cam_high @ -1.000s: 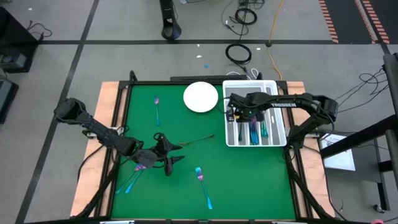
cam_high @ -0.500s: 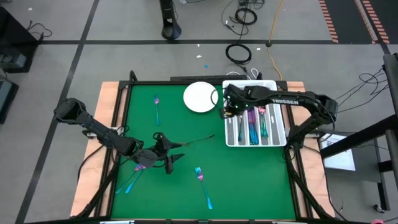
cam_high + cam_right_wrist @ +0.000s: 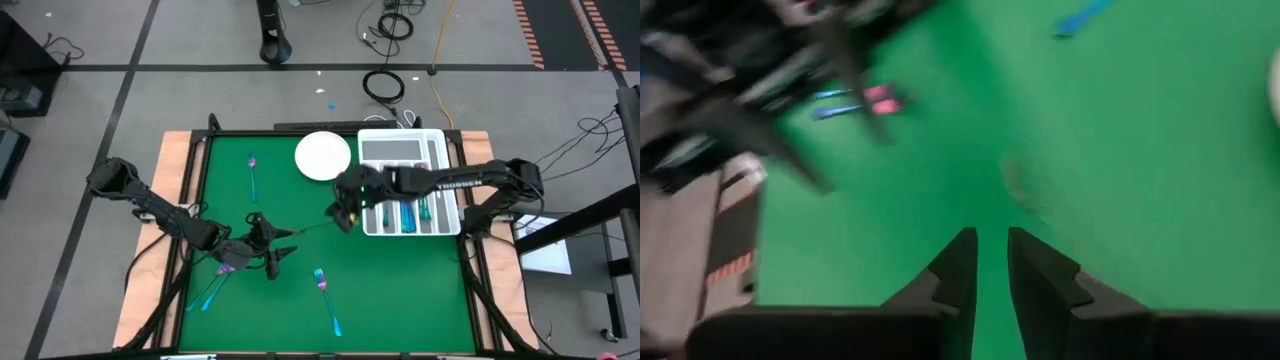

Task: Sort silverware
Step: Put the iridescent fork into the white silverware tray

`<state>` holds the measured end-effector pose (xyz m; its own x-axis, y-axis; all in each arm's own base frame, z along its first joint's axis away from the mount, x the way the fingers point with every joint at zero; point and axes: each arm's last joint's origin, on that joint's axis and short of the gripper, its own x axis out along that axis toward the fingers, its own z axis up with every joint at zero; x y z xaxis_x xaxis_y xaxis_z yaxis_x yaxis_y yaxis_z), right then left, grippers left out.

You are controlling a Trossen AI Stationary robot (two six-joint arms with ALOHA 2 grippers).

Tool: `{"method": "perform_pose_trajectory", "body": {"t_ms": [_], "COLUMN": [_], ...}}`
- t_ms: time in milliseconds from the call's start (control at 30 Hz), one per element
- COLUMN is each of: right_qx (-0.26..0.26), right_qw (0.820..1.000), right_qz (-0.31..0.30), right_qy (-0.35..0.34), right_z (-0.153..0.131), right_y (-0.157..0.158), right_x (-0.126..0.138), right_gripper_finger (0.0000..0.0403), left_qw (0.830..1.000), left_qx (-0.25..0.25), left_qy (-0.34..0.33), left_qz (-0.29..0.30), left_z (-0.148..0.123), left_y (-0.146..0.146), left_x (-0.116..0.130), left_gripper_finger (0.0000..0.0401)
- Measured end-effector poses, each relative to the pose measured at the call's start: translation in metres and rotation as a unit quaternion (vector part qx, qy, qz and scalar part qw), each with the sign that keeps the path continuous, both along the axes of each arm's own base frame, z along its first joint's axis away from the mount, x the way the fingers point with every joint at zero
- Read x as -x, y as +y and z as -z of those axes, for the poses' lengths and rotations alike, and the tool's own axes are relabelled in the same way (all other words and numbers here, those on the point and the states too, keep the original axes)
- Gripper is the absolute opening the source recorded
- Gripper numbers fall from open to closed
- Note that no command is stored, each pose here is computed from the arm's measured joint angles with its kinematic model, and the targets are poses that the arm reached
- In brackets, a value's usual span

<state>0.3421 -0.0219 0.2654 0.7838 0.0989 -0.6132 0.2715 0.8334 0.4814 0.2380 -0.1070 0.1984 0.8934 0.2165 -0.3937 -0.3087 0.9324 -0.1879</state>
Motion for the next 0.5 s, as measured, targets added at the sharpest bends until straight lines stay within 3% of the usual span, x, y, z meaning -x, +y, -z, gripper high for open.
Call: {"method": "perform_pose_trajectory", "body": {"t_ms": [200,367,500], "right_qx": [0.018,0.050,0.045], "right_qw": [0.996,0.981,0.972], "right_qz": [-0.077,-0.167,-0.205], "right_qy": [-0.050,-0.083,-0.108], "right_z": [-0.007,-0.010,-0.005], "right_y": [0.050,0.093,0.123], "right_x": [-0.005,-0.002,-0.004], "right_gripper_finger": [0.0050,0.0050,0.0050], "left_qw": [1.000,1.000,1.000], "left_qx": [0.000,0.001,0.001], "left_qy": [0.000,0.000,0.000], "left_qz": [0.000,0.001,0.000], "left_z": [0.000,0.000,0.000], "left_y": [0.000,0.000,0.000], "left_x": [0.000,0.000,0.000], "left_gripper_finger": [0.0215,0.0215,0.0215]}}
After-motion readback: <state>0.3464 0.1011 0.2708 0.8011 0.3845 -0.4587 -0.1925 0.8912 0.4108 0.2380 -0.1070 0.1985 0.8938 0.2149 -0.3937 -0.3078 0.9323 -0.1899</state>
